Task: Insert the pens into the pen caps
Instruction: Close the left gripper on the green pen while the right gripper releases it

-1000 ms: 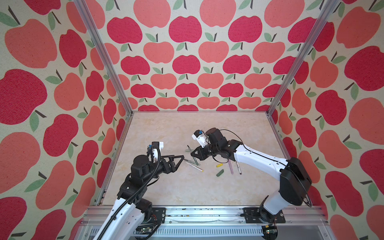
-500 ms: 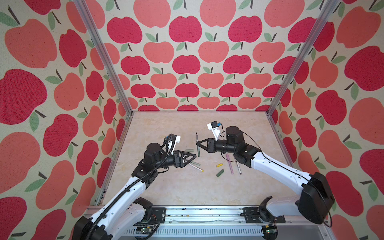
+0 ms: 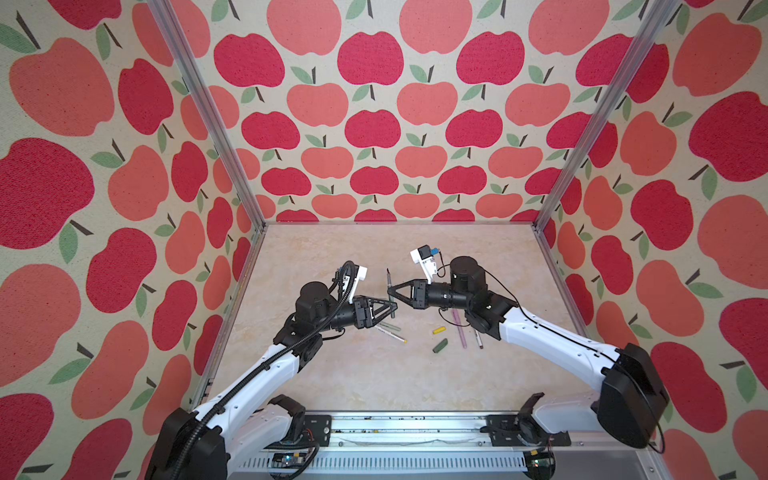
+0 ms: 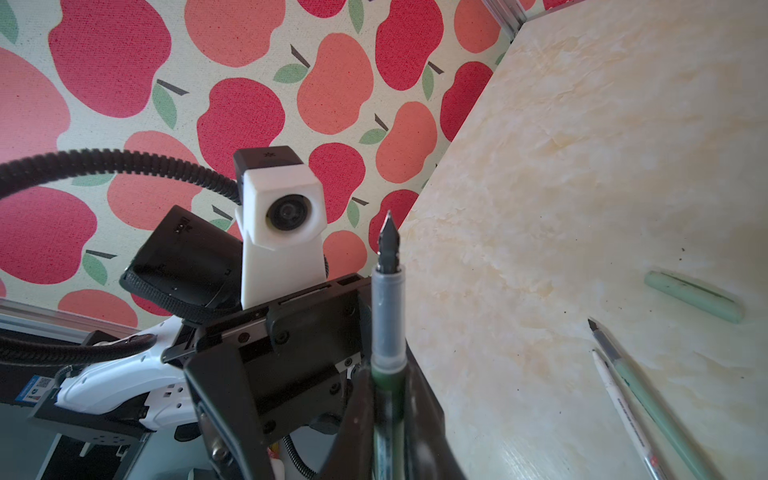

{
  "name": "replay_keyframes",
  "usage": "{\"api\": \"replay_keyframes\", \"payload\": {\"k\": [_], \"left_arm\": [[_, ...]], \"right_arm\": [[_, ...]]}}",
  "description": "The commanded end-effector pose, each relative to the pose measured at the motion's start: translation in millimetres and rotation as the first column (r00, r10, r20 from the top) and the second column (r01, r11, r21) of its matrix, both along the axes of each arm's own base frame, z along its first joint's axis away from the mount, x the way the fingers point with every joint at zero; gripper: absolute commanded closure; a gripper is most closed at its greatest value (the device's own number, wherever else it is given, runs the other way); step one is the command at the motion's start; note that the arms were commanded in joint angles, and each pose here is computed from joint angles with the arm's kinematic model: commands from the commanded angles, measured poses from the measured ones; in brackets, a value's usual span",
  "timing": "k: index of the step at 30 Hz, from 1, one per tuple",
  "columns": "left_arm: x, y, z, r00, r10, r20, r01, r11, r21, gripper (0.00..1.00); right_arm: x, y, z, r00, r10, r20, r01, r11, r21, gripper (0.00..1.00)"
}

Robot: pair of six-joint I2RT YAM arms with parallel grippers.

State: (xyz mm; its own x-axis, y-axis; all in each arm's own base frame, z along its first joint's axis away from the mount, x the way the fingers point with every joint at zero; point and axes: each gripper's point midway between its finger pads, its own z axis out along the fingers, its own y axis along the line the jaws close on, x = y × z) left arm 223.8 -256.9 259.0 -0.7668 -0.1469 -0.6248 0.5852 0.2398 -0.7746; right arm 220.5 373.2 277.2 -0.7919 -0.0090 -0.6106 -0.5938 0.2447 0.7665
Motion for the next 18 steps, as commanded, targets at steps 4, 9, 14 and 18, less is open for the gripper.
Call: {"api": "replay_keyframes", "payload": {"k": [4, 9, 14, 18], "left_arm": [[3.3, -4.5, 14.1, 0.999, -0.002, 0.041, 0.004, 0.999, -0.035, 0.43], [4.0, -5.6, 11.3, 0.999, -0.001, 0.034, 0.002, 0.999, -0.036, 0.54], [5.1, -4.5, 9.8, 0.999, 0.011, 0.031, -0.010, 0.999, -0.033, 0.67], [5.9, -4.5, 6.9, 1.000, 0.014, 0.024, -0.014, 0.999, -0.029, 0.71]], "right_arm": [[-6.3, 1.2, 9.4, 1.000, 0.020, 0.018, -0.021, 0.999, 0.044, 1.00], [-7.0, 2.8, 9.7, 1.000, 0.027, 0.016, -0.027, 0.998, 0.051, 1.00], [-8.4, 4.1, 8.5, 0.999, 0.031, 0.014, -0.032, 0.998, 0.049, 1.00], [-9.3, 5.0, 8.9, 0.999, 0.034, 0.016, -0.035, 0.998, 0.051, 1.00]]}}
